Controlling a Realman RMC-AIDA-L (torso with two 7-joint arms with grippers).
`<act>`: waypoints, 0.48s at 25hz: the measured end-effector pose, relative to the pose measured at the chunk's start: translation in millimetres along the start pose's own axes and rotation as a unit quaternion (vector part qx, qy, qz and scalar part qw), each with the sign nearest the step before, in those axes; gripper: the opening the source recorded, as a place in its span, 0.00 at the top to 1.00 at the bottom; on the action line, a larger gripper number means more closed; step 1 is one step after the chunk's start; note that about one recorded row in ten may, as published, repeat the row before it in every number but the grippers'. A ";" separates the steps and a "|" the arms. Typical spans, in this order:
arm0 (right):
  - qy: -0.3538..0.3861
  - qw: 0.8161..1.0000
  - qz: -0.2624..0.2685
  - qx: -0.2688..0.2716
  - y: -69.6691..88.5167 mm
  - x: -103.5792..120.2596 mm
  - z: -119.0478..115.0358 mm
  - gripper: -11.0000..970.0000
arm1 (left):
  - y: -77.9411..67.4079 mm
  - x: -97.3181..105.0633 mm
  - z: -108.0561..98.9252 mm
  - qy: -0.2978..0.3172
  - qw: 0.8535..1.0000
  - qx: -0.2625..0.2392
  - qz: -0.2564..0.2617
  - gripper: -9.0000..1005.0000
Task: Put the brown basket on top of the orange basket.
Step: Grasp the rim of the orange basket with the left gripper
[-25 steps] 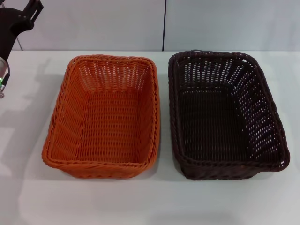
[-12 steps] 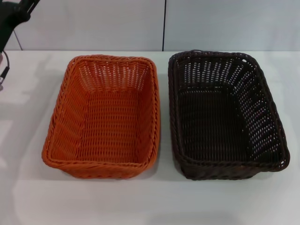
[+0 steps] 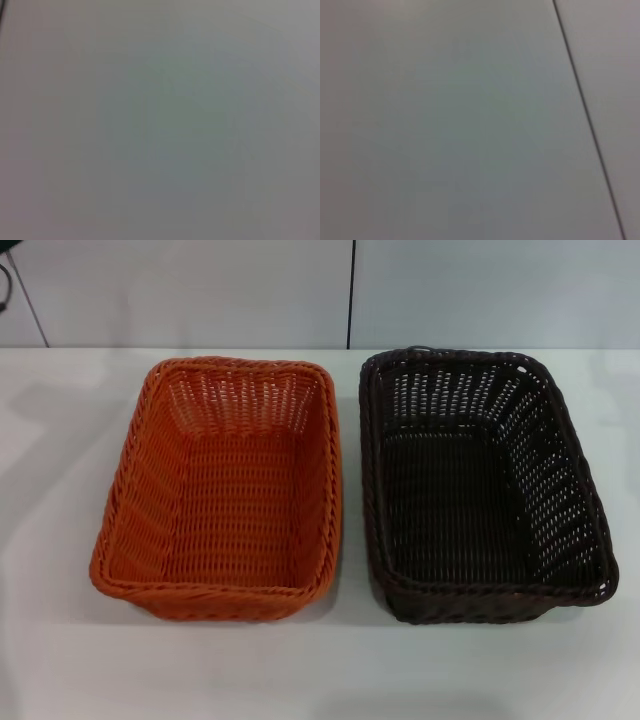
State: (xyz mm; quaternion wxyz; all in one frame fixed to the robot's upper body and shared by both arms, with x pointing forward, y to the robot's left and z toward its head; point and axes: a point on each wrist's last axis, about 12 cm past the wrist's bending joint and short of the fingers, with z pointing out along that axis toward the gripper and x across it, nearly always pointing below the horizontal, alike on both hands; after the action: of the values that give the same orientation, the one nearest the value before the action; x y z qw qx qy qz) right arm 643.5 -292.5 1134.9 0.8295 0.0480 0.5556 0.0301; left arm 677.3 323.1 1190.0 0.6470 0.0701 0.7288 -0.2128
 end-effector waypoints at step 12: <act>0.010 0.999 -0.023 0.041 -33.3 2.6 -19.8 0.37 | 1.1 -40.4 7.5 0.250 0.968 -0.018 0.021 0.15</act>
State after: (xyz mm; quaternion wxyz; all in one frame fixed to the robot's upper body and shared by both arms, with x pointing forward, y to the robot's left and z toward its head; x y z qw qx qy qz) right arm 626.1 -324.4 1121.3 0.8219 0.0690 0.5652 -0.0117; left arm 690.7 328.1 1228.5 0.4497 0.1248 0.8695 -0.1617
